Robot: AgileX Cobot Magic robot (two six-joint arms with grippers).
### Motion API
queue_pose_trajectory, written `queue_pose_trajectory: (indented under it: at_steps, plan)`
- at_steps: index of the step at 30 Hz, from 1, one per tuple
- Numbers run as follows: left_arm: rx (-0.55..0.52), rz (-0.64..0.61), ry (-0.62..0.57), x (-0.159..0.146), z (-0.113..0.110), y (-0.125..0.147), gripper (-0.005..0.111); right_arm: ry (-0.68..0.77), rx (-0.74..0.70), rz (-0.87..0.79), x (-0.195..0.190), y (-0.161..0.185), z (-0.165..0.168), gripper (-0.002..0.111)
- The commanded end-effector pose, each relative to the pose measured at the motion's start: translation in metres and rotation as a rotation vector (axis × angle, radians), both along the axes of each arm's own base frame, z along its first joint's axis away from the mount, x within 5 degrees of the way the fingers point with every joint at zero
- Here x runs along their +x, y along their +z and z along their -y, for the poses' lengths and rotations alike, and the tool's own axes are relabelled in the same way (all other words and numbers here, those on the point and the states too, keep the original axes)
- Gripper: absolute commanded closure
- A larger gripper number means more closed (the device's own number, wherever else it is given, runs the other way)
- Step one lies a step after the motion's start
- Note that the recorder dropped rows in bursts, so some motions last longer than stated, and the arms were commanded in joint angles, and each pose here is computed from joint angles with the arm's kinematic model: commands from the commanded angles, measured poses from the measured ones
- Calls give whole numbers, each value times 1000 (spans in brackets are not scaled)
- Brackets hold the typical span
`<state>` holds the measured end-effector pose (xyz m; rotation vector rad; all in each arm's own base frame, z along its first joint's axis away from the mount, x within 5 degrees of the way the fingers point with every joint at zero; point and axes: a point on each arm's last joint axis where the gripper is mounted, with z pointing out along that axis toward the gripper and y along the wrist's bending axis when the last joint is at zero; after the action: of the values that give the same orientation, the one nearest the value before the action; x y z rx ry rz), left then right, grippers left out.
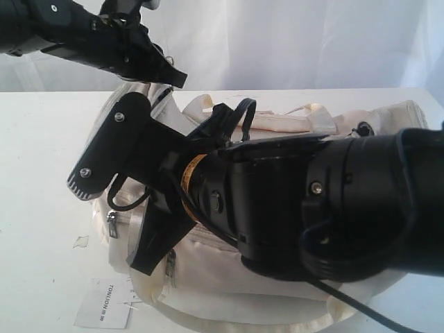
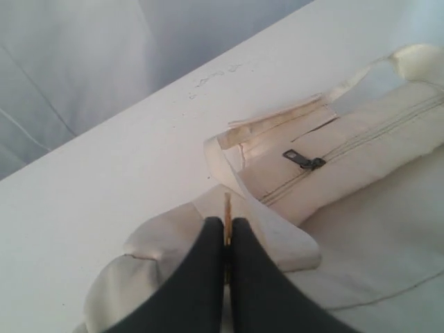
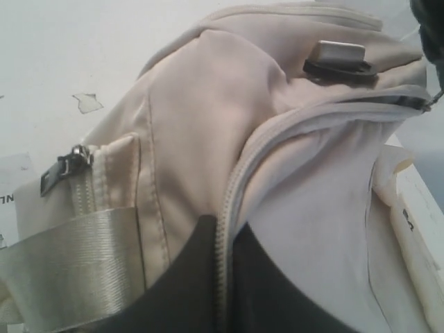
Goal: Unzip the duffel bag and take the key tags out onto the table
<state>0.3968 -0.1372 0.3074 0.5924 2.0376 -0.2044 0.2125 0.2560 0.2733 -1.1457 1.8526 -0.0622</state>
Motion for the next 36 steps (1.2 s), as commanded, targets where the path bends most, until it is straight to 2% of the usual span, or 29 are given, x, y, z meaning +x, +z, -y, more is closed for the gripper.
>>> queue_pose_trajectory:
  at_steps: [1,4,6,12,15,18,21,24,25,27,28,30,31,33,36]
  plan:
    - [-21,92,43,13,-1,3,107,1,21,-4,-6,5,-1,108]
    - [-1,99,36,13,-2,3,105,1,21,-4,-6,5,-1,108]
    - [35,90,11,12,-1,6,95,1,25,-6,-6,5,-1,108]
    - [106,25,-58,4,-1,20,39,-5,32,-12,-6,5,-1,108]
    - [145,43,-77,-4,-4,38,30,-9,38,-21,-7,4,-1,108]
    - [188,38,-101,-18,-9,58,30,-11,40,-25,-7,4,-1,108]
    - [250,-21,-109,-37,-17,72,32,-14,44,-31,-7,4,-1,108]
    - [306,-102,-29,-52,-30,79,44,-25,55,-44,-7,5,-1,108]
    - [335,-130,32,-56,-38,81,54,-27,57,-43,-8,6,0,106]
    - [375,-194,103,-65,-47,83,70,-33,67,-42,-8,9,1,97]
    - [395,-235,119,-73,-52,85,83,-39,74,-38,-9,13,3,90]
    - [410,-276,123,-86,-56,87,102,-75,80,-27,-9,22,8,74]
    - [412,-292,124,-93,-59,88,107,-97,78,-24,-9,26,11,66]
    - [387,-311,119,-109,-62,91,107,-187,90,-33,-9,39,20,50]
    - [347,-333,101,-135,-65,88,107,-318,95,-70,-14,59,38,47]
